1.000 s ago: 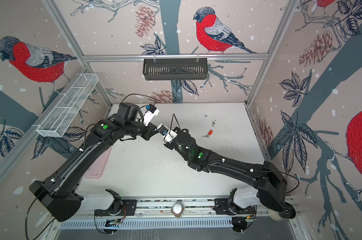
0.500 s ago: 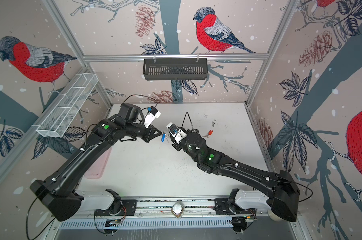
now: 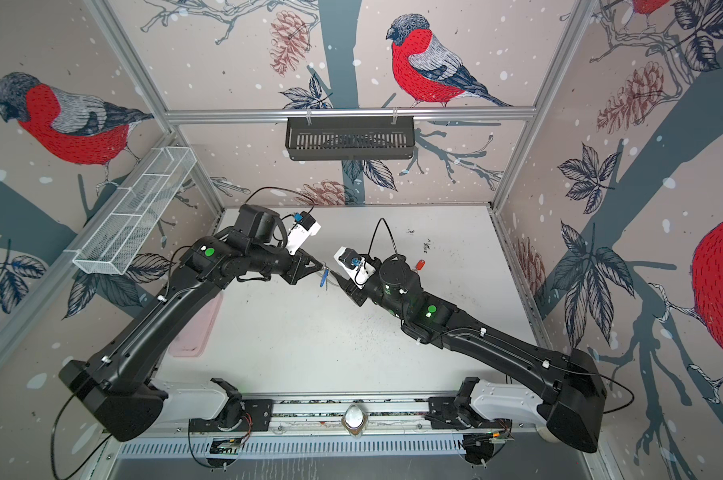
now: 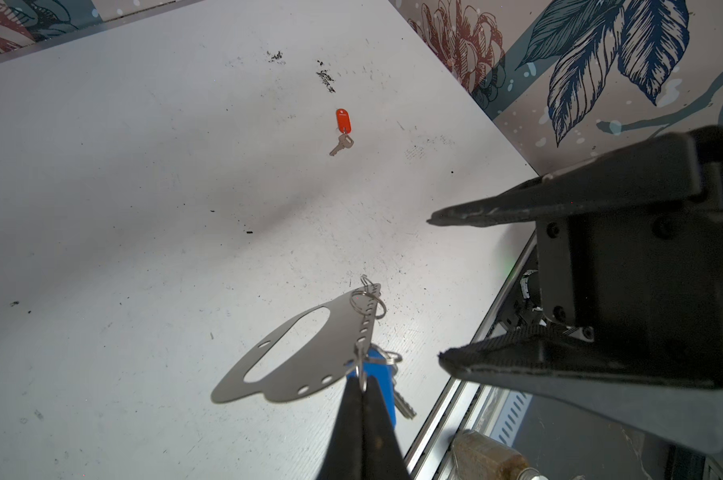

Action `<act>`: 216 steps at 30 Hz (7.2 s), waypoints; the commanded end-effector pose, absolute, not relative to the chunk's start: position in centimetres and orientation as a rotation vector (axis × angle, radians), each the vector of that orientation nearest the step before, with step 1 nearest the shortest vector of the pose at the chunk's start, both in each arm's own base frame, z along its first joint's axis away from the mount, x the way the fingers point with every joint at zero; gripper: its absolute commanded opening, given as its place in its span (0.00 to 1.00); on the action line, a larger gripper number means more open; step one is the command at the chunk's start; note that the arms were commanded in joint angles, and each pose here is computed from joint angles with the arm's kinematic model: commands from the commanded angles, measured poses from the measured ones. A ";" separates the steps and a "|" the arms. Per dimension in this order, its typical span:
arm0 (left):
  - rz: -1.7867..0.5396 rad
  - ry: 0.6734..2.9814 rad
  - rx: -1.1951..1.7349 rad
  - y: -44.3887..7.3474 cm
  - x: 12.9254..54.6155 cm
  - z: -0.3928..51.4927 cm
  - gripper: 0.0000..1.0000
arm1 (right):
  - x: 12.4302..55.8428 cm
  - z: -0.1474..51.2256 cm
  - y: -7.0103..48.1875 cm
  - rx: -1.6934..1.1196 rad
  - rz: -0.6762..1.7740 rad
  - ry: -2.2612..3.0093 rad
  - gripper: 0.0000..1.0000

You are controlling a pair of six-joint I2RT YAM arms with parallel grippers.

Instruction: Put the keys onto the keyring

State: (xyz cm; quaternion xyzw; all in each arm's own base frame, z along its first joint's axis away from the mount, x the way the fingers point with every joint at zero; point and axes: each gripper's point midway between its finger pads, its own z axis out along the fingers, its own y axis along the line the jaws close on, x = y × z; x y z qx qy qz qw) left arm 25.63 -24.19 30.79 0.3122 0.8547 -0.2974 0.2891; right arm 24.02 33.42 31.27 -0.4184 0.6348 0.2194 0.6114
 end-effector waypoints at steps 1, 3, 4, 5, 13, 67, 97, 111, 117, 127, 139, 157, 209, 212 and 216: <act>-0.787 2.278 0.859 -24.1 25.4 30.7 0.00 | 24.0 31.6 34.2 -0.964 0.549 1.460 0.55; -0.803 2.270 0.883 -24.3 25.2 30.6 0.00 | 24.3 31.6 34.4 -0.978 0.556 1.459 0.53; -0.804 2.269 0.889 -24.3 25.1 30.6 0.00 | 24.5 31.7 34.4 -0.986 0.571 1.458 0.50; -0.807 2.264 0.898 -24.3 25.0 30.6 0.00 | 24.5 31.9 34.4 -0.998 0.595 1.452 0.47; -0.668 2.154 0.937 -23.5 25.9 31.2 0.00 | 24.1 32.8 32.7 -1.127 0.760 1.406 0.46; -0.644 1.927 1.446 -28.3 23.1 32.1 0.00 | 22.4 31.6 32.3 -1.365 0.928 1.256 0.18; -0.657 1.853 1.439 -28.4 22.6 33.3 0.00 | 21.8 31.3 33.0 -1.413 1.007 1.233 0.07; -0.600 1.856 1.396 -28.2 23.6 33.2 0.00 | 21.4 31.8 33.5 -1.397 1.064 1.216 0.00; -0.538 1.793 1.289 -27.5 24.5 35.2 0.16 | 21.6 32.0 33.5 -1.331 1.123 1.214 0.00; -0.579 1.629 1.020 -24.4 24.7 40.1 0.14 | 21.8 33.7 33.3 -1.208 1.254 1.159 0.00; -0.723 1.413 0.913 -23.8 22.9 42.2 0.16 | 23.1 39.1 32.8 -0.971 1.370 1.064 0.00; -0.878 1.242 1.035 -25.7 21.7 43.8 0.25 | 22.3 41.6 32.6 -0.937 1.456 0.962 0.00; -0.718 1.625 0.825 -24.8 28.7 39.8 0.00 | 24.1 36.9 33.0 -0.885 1.281 1.239 0.26; -0.675 1.718 0.780 -24.4 29.9 38.6 0.00 | 24.7 36.4 32.9 -0.855 1.226 1.287 0.28; -0.616 1.821 0.702 -23.7 31.4 37.0 0.00 | 25.6 35.7 33.2 -0.797 1.137 1.358 0.28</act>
